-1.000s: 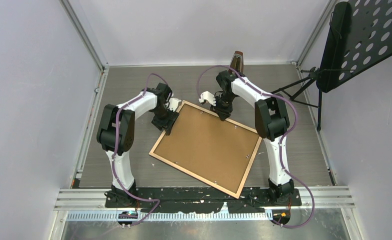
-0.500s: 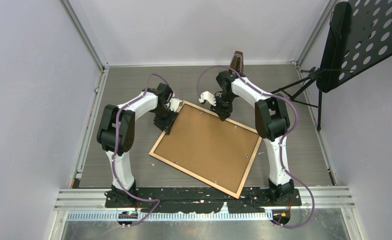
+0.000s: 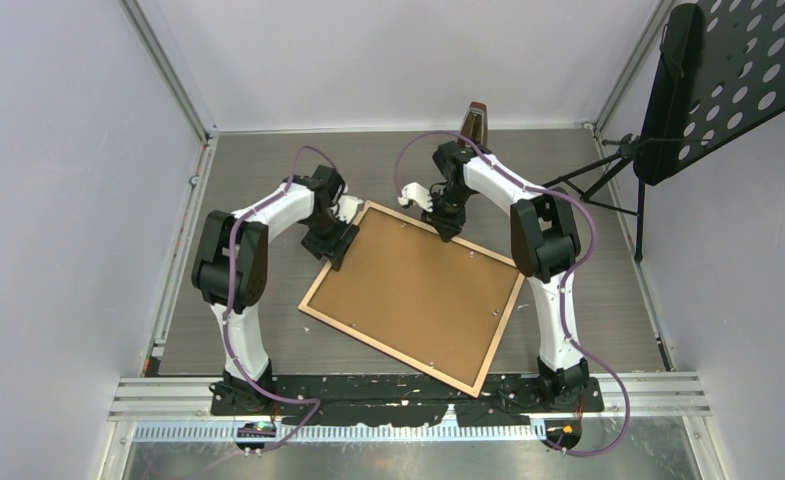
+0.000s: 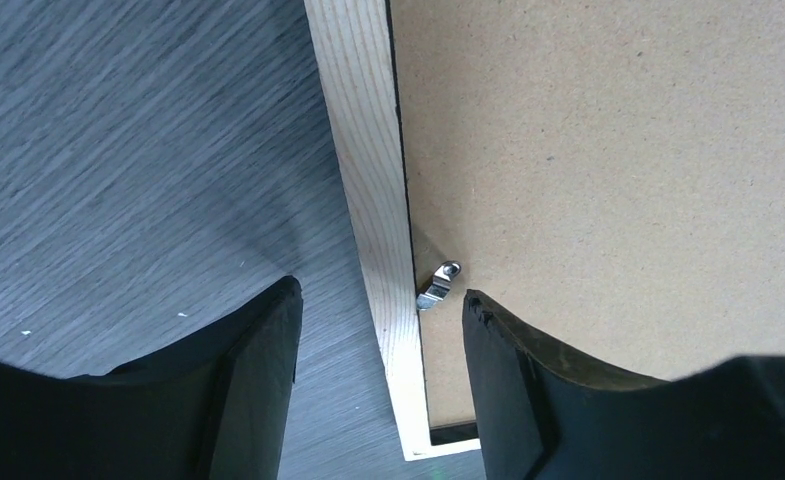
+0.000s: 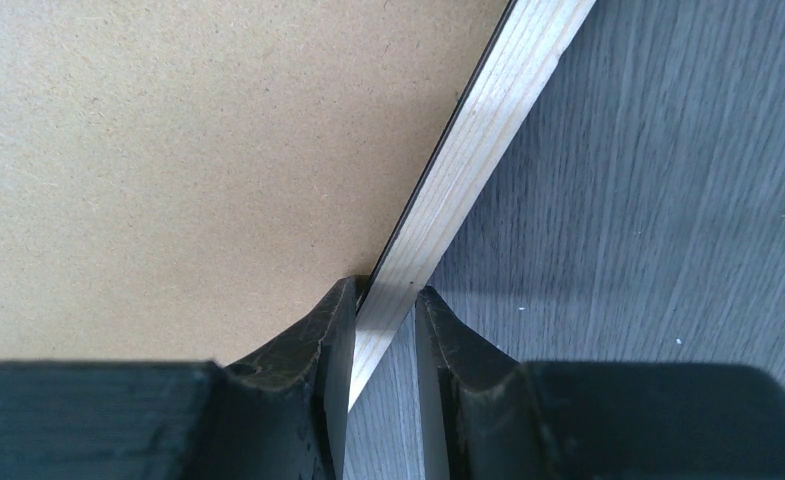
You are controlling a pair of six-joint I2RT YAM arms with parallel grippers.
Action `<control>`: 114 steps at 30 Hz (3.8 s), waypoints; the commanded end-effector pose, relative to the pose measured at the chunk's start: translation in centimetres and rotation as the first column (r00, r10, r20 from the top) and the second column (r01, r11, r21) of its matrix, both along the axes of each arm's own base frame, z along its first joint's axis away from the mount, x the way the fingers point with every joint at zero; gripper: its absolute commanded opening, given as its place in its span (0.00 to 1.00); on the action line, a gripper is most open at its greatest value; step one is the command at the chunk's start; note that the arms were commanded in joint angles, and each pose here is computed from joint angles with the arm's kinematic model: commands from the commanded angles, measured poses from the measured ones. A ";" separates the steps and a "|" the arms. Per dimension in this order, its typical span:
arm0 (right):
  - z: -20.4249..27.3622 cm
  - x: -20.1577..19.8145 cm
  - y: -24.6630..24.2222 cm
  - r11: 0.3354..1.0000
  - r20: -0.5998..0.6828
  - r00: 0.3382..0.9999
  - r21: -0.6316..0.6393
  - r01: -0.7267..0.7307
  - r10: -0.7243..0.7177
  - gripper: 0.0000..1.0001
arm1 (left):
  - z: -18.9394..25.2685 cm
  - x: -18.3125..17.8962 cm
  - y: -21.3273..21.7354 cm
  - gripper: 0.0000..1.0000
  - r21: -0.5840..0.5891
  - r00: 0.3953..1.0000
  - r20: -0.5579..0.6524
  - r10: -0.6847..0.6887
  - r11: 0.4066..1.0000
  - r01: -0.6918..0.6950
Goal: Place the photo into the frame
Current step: Install the photo frame at the center of the board.
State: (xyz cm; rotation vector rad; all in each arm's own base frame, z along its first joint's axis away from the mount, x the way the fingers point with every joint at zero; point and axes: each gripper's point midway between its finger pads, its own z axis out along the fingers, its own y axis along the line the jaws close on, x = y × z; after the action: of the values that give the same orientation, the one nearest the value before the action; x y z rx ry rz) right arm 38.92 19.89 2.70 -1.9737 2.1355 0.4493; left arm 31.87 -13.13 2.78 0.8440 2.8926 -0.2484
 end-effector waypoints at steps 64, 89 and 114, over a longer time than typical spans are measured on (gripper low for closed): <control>0.1 -0.5 0.7 0.999 0.009 0.999 0.008 -0.033 0.033 0.06 | 1.3 0.8 0.1 0.00 0.047 0.992 0.115 -0.052 0.998 0.046; 0.4 -0.5 0.6 0.999 0.018 0.999 0.001 -0.034 0.034 0.06 | 1.4 0.3 0.6 0.58 0.072 0.992 0.113 -0.064 0.996 0.056; 0.4 -0.7 0.8 0.999 0.016 0.999 0.002 -0.040 0.040 0.06 | 0.3 0.2 -0.1 0.40 0.164 0.984 0.136 -0.116 0.982 0.093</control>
State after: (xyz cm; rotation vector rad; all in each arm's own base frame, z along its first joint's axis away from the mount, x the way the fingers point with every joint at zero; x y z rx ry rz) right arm 38.90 19.90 2.73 -1.9751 2.1408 0.4303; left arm 31.26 -13.03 3.08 0.9855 2.8003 -0.0053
